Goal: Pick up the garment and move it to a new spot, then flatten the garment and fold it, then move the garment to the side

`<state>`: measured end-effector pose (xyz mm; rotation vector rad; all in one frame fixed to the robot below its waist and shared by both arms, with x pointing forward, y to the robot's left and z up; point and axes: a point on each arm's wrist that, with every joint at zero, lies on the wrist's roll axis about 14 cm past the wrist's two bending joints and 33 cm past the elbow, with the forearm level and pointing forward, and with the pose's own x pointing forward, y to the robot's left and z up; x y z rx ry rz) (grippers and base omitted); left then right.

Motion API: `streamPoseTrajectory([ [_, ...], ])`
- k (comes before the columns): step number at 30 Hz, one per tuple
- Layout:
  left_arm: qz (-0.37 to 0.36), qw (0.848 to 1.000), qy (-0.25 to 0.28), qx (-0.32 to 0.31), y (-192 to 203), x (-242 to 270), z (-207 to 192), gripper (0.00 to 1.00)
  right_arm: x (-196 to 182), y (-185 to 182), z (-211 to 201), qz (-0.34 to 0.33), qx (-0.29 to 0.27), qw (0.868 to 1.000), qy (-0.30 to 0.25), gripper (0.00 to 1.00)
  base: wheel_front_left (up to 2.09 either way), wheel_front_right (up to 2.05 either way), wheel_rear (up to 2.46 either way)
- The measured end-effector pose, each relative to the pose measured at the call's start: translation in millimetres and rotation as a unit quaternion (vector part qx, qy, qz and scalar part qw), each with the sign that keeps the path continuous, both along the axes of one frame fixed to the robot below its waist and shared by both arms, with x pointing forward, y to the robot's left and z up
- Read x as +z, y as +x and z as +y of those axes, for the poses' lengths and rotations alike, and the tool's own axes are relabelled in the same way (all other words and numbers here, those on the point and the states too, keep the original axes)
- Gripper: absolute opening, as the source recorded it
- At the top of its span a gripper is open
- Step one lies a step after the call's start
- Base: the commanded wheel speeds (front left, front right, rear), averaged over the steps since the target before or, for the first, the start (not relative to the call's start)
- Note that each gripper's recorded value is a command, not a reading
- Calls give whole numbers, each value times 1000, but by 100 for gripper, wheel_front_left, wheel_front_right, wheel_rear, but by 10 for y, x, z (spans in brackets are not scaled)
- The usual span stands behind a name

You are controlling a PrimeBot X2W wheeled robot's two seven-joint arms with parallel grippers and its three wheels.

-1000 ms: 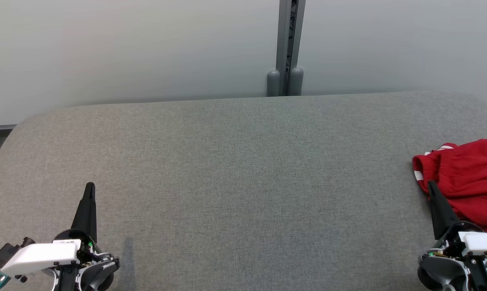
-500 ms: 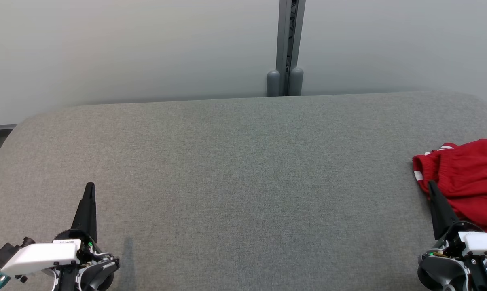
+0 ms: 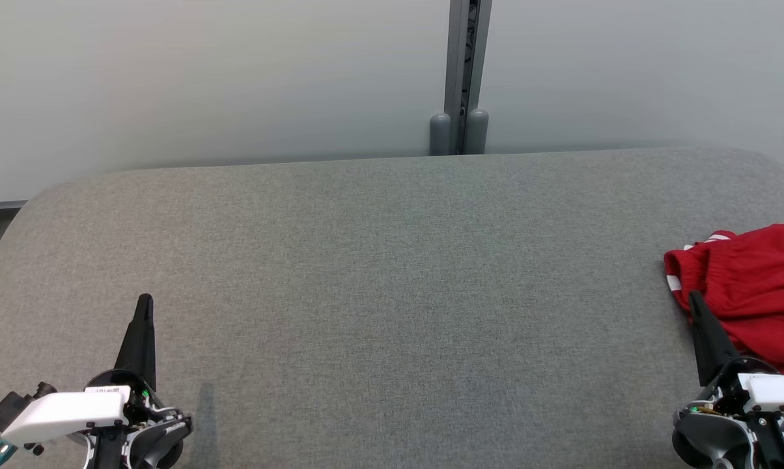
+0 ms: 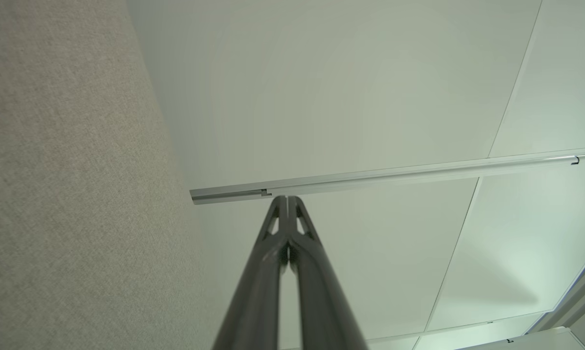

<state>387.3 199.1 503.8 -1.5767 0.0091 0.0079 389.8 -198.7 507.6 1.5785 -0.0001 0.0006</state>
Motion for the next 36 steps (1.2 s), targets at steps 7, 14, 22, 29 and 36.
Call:
streamPoseTrajectory([
  [7, 0, 1000, 0, 0, 0, 0, 0, 0, 0, 0, 0, 0, 0, 1000, 0, 0, 0, 0, 0],
  [14, 0, 1000, 0, 0, 0, 0, 0, 0, 0, 0, 0, 0, 0, 1000, 0, 0, 0, 0, 0],
  [22, 0, 1000, 0, 0, 0, 0, 0, 0, 0, 0, 0, 0, 0, 1000, 0, 0, 0, 0, 0],
  [29, 0, 1000, 0, 0, 0, 0, 0, 0, 0, 0, 0, 0, 0, 1000, 0, 0, 0, 0, 0],
  [36, 0, 1000, 0, 0, 0, 0, 0, 0, 0, 0, 0, 0, 0, 1000, 0, 0, 0, 0, 0],
])
